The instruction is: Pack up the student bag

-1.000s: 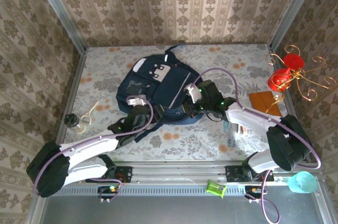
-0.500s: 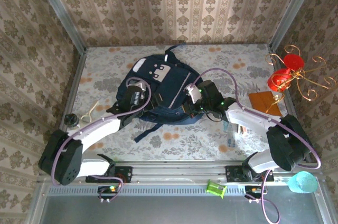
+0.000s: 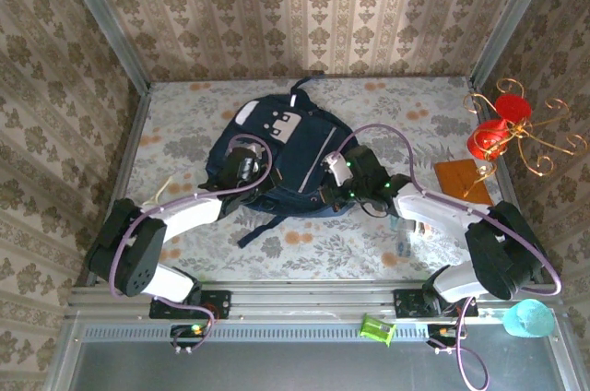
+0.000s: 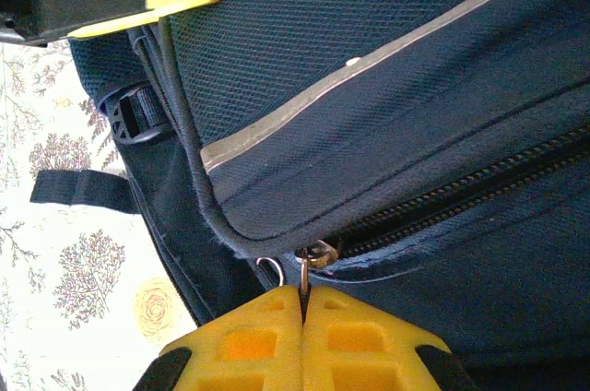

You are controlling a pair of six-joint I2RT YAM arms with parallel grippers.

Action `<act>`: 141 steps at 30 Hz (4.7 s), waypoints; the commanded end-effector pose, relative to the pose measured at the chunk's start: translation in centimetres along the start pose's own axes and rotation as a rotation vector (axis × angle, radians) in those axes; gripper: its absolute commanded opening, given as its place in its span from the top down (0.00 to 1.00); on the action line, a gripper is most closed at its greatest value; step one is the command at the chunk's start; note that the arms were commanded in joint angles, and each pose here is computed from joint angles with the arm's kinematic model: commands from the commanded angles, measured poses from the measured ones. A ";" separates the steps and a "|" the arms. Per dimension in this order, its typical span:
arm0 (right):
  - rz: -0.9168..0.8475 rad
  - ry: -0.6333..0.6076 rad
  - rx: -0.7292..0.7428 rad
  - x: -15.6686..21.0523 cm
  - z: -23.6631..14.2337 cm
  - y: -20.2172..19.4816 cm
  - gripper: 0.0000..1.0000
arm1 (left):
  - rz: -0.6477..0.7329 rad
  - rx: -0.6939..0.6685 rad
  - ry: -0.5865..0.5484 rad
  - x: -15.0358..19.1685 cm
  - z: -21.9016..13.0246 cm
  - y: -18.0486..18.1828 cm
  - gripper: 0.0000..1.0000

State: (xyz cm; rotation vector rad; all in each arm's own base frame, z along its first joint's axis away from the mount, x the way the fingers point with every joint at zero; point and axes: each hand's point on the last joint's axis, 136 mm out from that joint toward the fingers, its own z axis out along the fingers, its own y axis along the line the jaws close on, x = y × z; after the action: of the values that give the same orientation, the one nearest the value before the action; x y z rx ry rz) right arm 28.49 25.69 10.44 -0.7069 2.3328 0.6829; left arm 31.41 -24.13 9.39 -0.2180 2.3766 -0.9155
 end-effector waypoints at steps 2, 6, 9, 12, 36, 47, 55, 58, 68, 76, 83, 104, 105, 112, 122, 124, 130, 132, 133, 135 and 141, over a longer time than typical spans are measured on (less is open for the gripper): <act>-0.027 -0.027 -0.057 0.4 0.1 2.3 1.00 | -0.027 0.050 -0.063 -0.8 -0.2 -1.1 1.00; -0.081 -0.073 -0.074 0.3 -0.4 3.6 1.00 | -0.055 0.037 -0.104 -1.3 -0.9 -0.8 1.00; -0.118 -0.084 -0.083 0.5 -0.3 4.0 1.00 | -0.072 0.034 -0.122 -1.6 -1.2 -0.7 1.00; -0.164 -0.102 -0.114 0.3 -0.2 5.4 1.00 | -0.091 0.044 -0.141 -1.8 -1.6 -1.0 1.00; -0.074 -0.340 -0.130 -5.5 3.7 11.3 1.00 | -0.094 0.051 -0.191 -1.6 -3.2 -1.7 1.00; 0.088 -0.475 -0.043 -8.2 4.6 11.5 1.00 | -0.087 0.056 -0.183 -0.9 -3.2 -1.9 1.00; 0.212 -0.555 0.001 -10.6 1.2 11.0 1.00 | -0.073 0.039 -0.192 -1.0 -3.2 -1.5 1.00; 0.256 -0.527 0.014 -10.4 1.0 10.7 1.00 | -0.068 0.035 -0.199 -1.1 -3.4 -1.5 1.00; 0.403 -0.437 0.019 -8.9 3.2 10.8 1.00 | -0.064 0.044 -0.199 -1.0 -3.4 -1.8 1.00; 0.381 -0.395 -0.026 -8.6 5.9 12.2 1.00 | -0.051 0.045 -0.197 -1.0 -3.4 -1.8 1.00; 0.238 -0.356 0.025 -6.8 2.2 10.1 0.76 | -0.002 0.041 -0.147 -3.1 -4.1 0.0 1.00; 0.547 -0.230 0.196 -3.0 -3.8 -9.5 0.50 | 0.960 -0.094 -0.077 0.0 -4.0 -9.7 0.16; 0.571 -0.240 0.192 -2.7 -3.9 -10.0 0.50 | 1.020 -0.101 -0.049 0.8 -3.1 -10.3 0.15; 0.597 -0.213 0.161 -1.4 -3.3 -10.1 0.50 | 1.112 -0.228 0.096 1.7 2.3 -10.1 0.17; 0.621 -0.189 0.103 -0.7 -1.6 -9.7 0.49 | 1.028 -0.228 0.162 1.0 4.9 -8.8 0.53; 0.624 -0.182 0.104 -0.5 -1.4 -9.7 0.49 | 1.011 -0.217 0.164 0.9 4.9 -8.8 0.60; 0.606 -0.162 0.175 0.1 -2.4 -10.3 0.48 | 0.957 -0.155 0.136 0.0 3.7 -9.5 0.95; 0.593 -0.160 0.268 0.3 -4.2 -11.1 0.47 | 0.923 -0.112 0.091 -1.1 2.4 -10.3 1.00; 0.599 -0.141 0.331 1.0 -5.1 -11.7 0.45 | 0.902 -0.085 0.065 -1.6 1.8 -10.7 1.00; 0.623 -0.098 0.482 2.6 -7.3 -13.0 0.39 | 0.841 -0.007 0.002 -2.7 0.0 -11.4 1.00; 0.651 0.044 0.727 7.8 -10.9 -14.6 0.22 | 0.702 0.095 -0.119 -5.4 -3.3 -11.1 1.00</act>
State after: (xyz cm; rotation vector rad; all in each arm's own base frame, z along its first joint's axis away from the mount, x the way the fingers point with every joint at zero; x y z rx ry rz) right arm 31.33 10.03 10.83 0.3169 2.4631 0.3290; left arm 33.21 -28.60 19.25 0.6263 2.1171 -0.5285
